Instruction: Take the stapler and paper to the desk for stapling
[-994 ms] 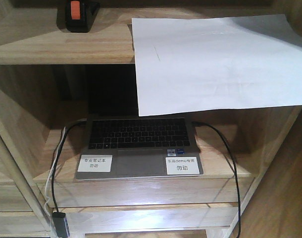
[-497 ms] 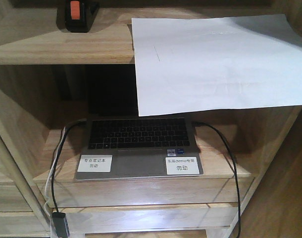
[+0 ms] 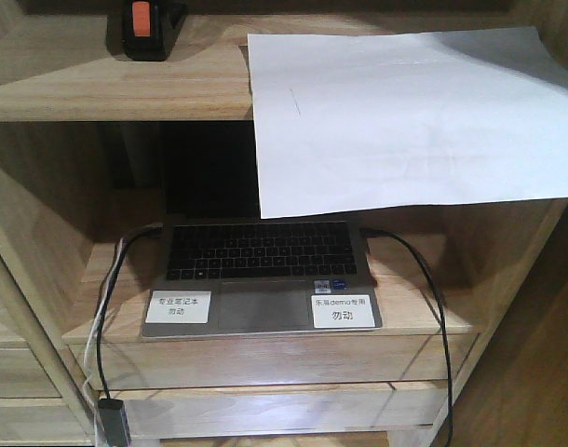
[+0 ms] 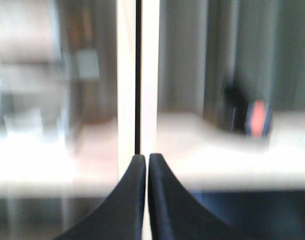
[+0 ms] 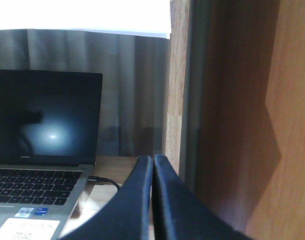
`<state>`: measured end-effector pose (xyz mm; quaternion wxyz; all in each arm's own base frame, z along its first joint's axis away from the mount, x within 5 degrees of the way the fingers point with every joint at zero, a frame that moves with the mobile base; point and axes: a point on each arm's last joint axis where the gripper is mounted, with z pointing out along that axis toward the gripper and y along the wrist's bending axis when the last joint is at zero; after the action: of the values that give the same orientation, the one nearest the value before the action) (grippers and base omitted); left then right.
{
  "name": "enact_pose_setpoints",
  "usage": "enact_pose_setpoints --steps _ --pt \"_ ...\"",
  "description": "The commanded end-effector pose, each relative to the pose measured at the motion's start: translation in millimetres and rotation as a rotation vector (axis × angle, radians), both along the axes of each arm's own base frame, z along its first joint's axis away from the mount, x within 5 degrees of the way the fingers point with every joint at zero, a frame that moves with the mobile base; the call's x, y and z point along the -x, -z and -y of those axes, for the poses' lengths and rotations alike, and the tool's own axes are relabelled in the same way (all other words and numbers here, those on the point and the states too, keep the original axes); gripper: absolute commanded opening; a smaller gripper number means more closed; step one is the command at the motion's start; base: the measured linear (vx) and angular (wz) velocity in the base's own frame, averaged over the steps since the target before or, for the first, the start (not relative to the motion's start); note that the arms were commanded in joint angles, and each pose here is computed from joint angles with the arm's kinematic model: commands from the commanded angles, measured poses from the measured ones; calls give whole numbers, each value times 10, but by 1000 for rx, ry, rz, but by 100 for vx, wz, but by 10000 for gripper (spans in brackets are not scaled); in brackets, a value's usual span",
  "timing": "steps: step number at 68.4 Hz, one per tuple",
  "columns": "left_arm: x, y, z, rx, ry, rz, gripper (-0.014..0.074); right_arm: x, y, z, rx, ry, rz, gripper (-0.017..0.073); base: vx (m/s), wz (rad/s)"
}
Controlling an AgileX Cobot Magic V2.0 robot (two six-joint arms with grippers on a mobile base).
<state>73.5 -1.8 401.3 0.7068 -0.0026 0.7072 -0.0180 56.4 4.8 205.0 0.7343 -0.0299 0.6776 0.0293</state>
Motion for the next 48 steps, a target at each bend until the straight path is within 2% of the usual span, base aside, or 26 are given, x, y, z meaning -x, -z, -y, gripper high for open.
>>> enact_pose_setpoints --steps 1,32,38,48 --pt "-100 -85 5 5 4 -11 -6 4 1 1 10 5 62 -10 0 0" --pt "-192 -72 6 6 4 -28 11 4 1 1 10 5 62 -10 0 0" --pt "-192 -79 6 6 3 -19 55 4 1 1 10 5 62 -10 0 0" --pt "-193 -99 5 6 3 3 210 4 1 1 10 5 62 -10 0 0"
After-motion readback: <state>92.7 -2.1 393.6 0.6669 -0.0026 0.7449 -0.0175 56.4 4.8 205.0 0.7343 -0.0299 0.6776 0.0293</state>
